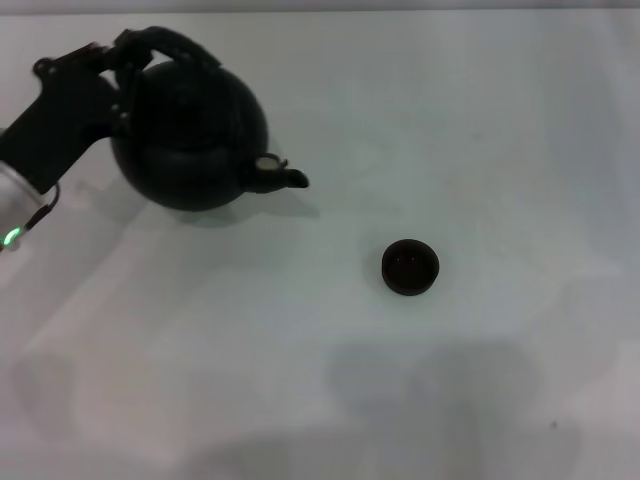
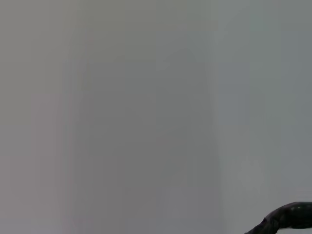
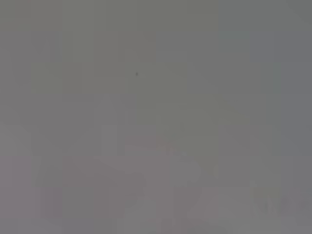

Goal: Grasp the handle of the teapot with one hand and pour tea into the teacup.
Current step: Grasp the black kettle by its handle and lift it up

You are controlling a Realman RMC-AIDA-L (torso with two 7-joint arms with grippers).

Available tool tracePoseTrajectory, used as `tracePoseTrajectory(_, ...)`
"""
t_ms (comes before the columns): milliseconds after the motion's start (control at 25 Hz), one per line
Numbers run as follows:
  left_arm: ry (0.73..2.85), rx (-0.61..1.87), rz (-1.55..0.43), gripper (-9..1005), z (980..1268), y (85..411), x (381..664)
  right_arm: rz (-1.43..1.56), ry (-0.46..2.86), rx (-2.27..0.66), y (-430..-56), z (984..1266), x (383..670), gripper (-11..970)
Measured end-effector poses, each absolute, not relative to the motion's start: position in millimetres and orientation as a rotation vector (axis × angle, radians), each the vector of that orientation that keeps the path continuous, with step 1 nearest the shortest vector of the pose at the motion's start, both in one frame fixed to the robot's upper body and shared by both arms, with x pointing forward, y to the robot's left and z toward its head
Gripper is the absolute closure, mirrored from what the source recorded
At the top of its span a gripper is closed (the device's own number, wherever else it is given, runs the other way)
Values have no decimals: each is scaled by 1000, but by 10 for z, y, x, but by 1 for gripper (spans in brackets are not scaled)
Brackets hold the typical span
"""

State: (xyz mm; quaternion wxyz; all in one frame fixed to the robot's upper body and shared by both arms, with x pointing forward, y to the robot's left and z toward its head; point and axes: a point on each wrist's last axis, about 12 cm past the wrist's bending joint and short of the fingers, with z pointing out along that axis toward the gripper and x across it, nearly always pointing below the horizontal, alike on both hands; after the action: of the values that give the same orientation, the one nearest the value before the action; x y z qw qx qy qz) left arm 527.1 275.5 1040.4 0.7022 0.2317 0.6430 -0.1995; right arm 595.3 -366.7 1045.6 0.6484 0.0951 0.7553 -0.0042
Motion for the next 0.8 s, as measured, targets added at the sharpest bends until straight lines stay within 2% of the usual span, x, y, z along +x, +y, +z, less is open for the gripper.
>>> tracePoseTrajectory(440,1357,649,-392,890,10419,2471,5339,-7,1722,219,-3659,10437,5938,120)
tracePoseTrajectory(800,1346,656,-403,890,10411,2354,5338,-2,1720,216,-3634,10447,5958,120)
